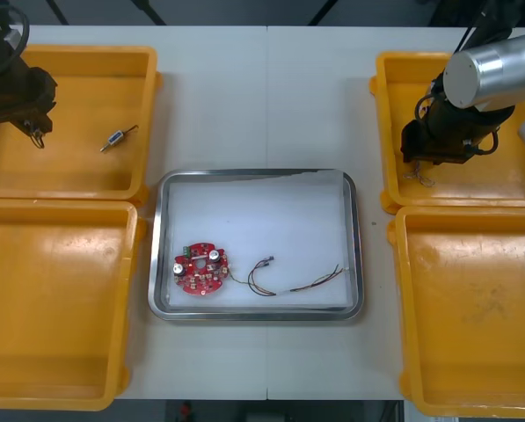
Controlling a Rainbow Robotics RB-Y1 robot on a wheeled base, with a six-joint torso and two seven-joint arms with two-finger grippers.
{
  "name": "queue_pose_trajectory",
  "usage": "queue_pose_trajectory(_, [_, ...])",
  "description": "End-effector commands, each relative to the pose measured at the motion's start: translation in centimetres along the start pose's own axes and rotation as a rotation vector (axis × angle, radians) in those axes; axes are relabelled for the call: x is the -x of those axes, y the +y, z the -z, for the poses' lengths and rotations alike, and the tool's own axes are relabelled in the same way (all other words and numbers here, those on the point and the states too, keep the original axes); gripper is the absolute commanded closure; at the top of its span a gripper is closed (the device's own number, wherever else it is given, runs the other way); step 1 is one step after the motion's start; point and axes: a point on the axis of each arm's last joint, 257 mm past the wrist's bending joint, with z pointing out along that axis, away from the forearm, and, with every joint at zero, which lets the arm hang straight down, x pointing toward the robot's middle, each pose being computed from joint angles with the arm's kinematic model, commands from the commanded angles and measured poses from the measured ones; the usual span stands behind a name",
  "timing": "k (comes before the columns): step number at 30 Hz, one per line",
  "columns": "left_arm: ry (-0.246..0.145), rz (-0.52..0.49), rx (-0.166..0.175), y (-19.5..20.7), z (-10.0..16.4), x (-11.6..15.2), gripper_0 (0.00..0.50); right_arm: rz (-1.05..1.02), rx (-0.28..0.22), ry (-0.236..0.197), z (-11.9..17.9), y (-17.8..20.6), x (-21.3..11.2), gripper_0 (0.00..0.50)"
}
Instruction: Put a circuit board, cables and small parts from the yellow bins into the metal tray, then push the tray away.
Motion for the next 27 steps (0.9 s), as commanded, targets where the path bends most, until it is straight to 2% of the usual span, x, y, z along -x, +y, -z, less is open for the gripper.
queue_pose_trajectory(1, [-0.068, 0.008, 0.011, -0.8, 4.6, 0.8, 0.500, 0.063, 0.015, -0.031, 0.8, 1.8, 1.5, 0.000])
queue_pose_trajectory(5, [-0.053, 0.084, -0.021, -2.9, 4.9, -0.6, 0.500, 0.072, 0.010, -0.034, 0.0, 1.9, 1.4, 0.000])
queue_pose_trajectory(10, [-0.061, 0.172, -0.026, -4.7, 4.6, -2.6, 0.500, 0.076, 0.007, -0.031, -0.1, 1.8, 1.2, 0.000])
queue_pose_trajectory(11, [-0.066, 0.188, -0.026, -5.1, 4.5, -3.1, 0.500, 0.077, 0.009, -0.031, -0.1, 1.9, 1.2, 0.079])
queue_pose_trajectory(12, [-0.071, 0.198, -0.027, -5.5, 4.3, -3.6, 0.500, 0.078, 0.010, -0.031, -0.1, 2.0, 1.2, 0.262])
queue_pose_trajectory(14, [-0.071, 0.217, -0.026, -6.0, 3.8, -4.6, 0.500, 0.078, 0.010, -0.029, -0.1, 1.9, 1.2, 0.384])
queue_pose_trajectory(15, [-0.075, 0.226, -0.027, -6.4, 3.6, -5.0, 0.500, 0.079, 0.010, -0.029, -0.1, 1.9, 1.2, 0.417])
queue_pose_trajectory(19, [-0.088, 0.255, -0.039, -7.8, 2.7, -6.3, 0.500, 0.083, 0.009, -0.027, -0.1, 1.9, 1.1, 0.494])
queue_pose_trajectory(23, [-0.084, 0.301, -0.056, -9.4, 2.0, -7.2, 0.500, 0.091, 0.000, -0.017, -0.1, 1.4, 0.9, 0.500])
queue_pose_trajectory(27, [-0.107, 0.322, -0.043, -10.9, 0.6, -7.6, 0.500, 0.119, -0.021, -0.025, 0.8, 0.5, 1.4, 0.500])
